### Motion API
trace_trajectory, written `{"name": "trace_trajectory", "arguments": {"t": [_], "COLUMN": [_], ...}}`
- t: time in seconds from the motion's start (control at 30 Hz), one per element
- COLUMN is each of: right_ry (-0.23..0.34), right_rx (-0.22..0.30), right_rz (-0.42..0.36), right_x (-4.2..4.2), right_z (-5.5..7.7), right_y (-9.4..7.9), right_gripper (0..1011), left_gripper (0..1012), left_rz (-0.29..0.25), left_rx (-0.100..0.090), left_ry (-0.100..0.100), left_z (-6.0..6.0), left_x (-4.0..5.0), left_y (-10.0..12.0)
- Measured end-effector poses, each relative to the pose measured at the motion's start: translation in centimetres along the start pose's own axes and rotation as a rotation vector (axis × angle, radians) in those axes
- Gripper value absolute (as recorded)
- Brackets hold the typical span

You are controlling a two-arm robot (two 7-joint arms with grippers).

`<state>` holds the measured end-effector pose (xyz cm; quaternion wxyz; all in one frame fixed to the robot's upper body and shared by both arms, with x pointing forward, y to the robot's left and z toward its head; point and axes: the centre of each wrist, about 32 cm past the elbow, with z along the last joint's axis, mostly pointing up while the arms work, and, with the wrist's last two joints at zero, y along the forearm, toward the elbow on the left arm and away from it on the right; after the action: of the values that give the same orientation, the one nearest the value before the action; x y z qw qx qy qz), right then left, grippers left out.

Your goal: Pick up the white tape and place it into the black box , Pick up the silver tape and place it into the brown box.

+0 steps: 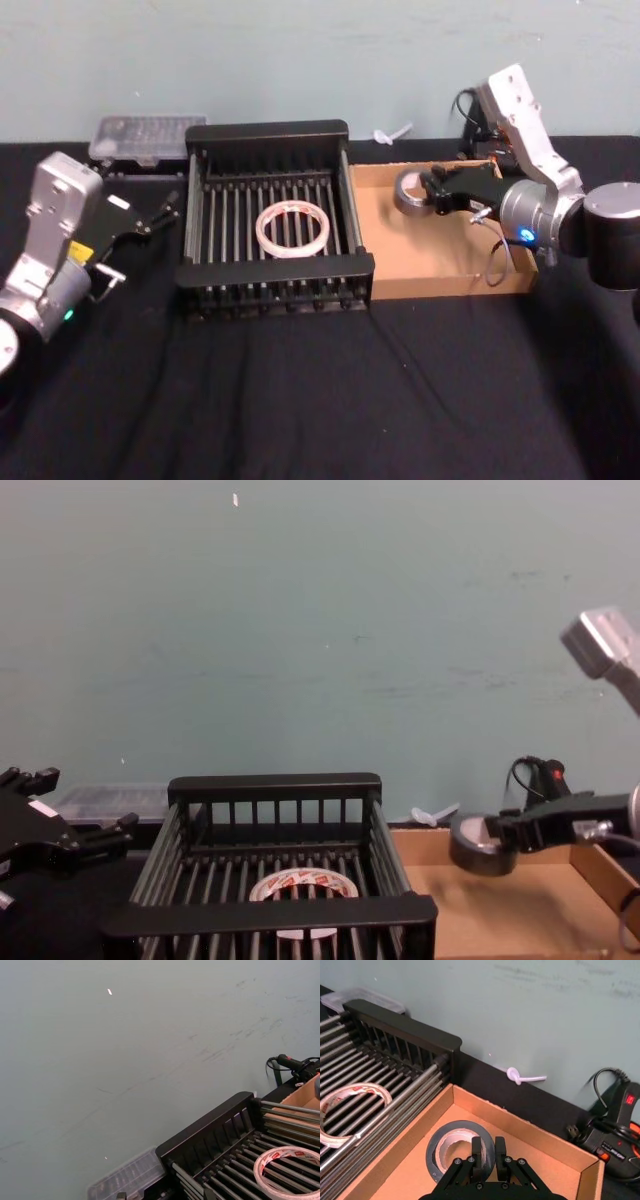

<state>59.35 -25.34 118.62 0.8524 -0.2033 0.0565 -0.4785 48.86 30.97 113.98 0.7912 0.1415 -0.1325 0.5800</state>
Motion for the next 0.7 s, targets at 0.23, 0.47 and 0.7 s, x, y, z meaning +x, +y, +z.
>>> {"name": "trace_trajectory", "arguments": {"t": [0.23, 0.47, 0.7], "right_ry": [-0.002, -0.002, -0.001], "right_rx": [-0.03, -0.031, -0.029], "right_rz": [-0.007, -0.007, -0.007], "right_x": [-0.09, -0.06, -0.07], "right_z": [-0.43, -0.47, -0.44], "right_y": [0.8, 0.76, 0.73], "right_gripper": [160, 160, 280], "left_gripper": [1001, 1001, 1001], "left_rz": [0.0, 0.0, 0.0], "left_rx": [0.0, 0.0, 0.0], "left_ry": [0.0, 0.0, 0.0], "left_z": [0.0, 0.0, 0.0], "left_x": [0.0, 0.0, 0.0], "left_y": [0.0, 0.0, 0.0]}}
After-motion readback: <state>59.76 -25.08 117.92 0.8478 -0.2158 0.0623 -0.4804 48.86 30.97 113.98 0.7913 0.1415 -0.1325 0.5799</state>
